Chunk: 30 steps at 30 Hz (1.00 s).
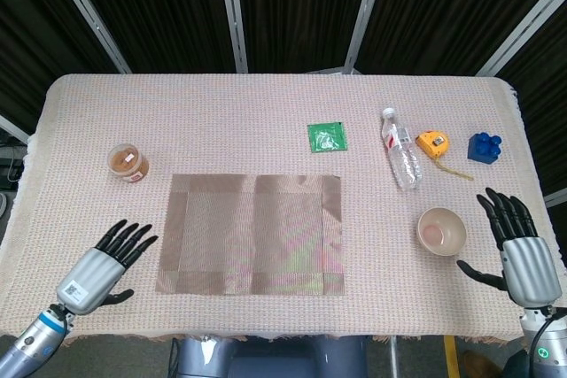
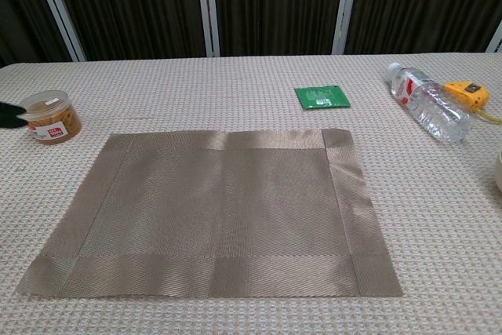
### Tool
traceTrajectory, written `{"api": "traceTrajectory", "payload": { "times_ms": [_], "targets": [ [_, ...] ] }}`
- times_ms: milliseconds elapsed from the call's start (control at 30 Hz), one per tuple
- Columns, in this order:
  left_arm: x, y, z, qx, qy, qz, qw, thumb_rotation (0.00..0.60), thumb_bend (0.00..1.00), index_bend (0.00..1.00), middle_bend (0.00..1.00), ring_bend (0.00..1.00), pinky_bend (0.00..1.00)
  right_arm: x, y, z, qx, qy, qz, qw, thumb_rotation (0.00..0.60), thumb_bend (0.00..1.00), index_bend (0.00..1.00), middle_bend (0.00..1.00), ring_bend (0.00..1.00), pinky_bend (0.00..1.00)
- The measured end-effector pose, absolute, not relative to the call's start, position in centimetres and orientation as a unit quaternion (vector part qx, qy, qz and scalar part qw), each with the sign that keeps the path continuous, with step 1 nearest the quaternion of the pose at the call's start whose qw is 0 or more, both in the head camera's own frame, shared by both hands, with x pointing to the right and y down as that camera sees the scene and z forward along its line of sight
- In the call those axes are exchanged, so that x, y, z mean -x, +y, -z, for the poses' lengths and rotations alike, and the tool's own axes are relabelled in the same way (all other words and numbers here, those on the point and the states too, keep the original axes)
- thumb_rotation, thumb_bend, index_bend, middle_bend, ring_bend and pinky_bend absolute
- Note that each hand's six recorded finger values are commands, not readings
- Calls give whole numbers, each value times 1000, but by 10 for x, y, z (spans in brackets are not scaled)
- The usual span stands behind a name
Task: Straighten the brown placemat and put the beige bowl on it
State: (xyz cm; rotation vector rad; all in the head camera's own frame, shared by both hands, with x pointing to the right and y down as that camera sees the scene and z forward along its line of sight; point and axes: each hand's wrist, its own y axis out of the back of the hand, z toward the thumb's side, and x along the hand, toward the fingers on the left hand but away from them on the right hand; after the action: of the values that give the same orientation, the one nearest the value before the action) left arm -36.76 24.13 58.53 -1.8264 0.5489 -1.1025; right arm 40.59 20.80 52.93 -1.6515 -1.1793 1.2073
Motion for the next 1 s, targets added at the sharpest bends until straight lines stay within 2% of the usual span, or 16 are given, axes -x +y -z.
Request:
{"api": "traceTrajectory", "payload": {
  "times_ms": [333,600,733,1000],
  "targets": [
    [384,202,-546,672,386,491,398,600,0,0,0,0,0,-405,216,-576,671,-414,-524,322,600,0,0,0,0,0],
    [399,194,-534,622,398,527,421,600,0,0,0,0,0,-401,224,-624,676,-358,-574,292,600,0,16,0,0,0],
    [406,191,-529,622,413,523,410,600,0,0,0,0,0,-403,224,-637,674,-343,-592,277,600,0,22,0,0,0],
    [411,189,-521,638,426,507,394,600,0,0,0,0,0,-408,224,-659,661,-326,-627,254,600,0,111,0,0,0]
  ]
}}
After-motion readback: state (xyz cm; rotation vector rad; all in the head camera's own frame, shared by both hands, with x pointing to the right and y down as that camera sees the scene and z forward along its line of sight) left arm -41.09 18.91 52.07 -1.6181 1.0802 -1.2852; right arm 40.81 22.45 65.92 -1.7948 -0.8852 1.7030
